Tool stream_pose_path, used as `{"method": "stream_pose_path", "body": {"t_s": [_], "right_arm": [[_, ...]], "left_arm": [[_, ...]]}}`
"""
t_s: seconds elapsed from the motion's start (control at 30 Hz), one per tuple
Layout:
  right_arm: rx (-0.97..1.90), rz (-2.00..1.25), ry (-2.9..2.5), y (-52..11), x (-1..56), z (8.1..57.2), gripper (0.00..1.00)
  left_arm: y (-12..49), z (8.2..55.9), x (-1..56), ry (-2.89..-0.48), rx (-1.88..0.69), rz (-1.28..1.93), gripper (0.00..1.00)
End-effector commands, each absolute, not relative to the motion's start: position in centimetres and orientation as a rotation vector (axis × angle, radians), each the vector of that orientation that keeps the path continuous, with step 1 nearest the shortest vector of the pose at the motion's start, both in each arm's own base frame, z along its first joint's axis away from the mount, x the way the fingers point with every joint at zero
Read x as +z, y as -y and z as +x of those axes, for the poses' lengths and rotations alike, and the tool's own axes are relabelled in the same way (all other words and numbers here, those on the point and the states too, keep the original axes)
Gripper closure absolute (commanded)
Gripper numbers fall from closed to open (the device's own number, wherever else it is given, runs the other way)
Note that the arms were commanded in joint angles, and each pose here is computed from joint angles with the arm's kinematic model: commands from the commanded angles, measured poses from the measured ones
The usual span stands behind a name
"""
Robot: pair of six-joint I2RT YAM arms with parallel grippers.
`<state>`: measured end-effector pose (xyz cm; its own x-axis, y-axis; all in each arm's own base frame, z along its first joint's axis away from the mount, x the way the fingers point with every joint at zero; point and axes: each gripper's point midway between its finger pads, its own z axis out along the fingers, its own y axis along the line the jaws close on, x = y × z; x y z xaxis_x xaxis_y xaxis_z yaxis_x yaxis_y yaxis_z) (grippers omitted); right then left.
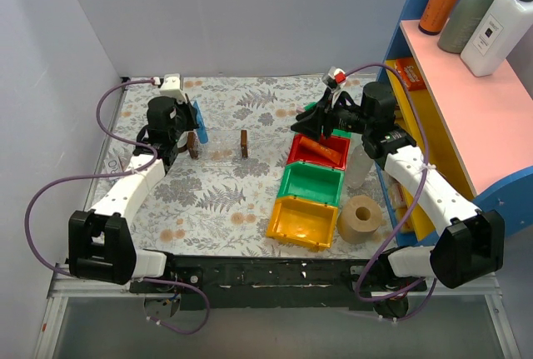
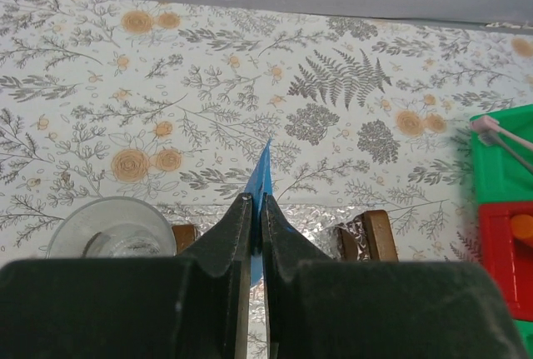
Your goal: Prepare toiletry sets of a toothbrush and toothpaste on the tray
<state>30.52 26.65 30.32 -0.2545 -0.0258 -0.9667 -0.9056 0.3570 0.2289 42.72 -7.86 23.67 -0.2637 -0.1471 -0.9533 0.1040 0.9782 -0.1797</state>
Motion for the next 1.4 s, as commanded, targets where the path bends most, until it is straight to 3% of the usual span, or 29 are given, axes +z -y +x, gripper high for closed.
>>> {"method": "stream_pose_path", "body": {"t_s": [0.0,1.37], "right_arm": [[1.074,-0.874,-1.513,-26.9,32.1,30.4,0.50],[1.142,-0.879,-1.560,-27.7,30.4,31.2,0.50]], "left_arm": [[7.4,44.0,26.2,-1.749,-0.213,-0.038,1.00],[7.0,44.8,24.0,-1.766,-0.292,-0.047,1.00]]}}
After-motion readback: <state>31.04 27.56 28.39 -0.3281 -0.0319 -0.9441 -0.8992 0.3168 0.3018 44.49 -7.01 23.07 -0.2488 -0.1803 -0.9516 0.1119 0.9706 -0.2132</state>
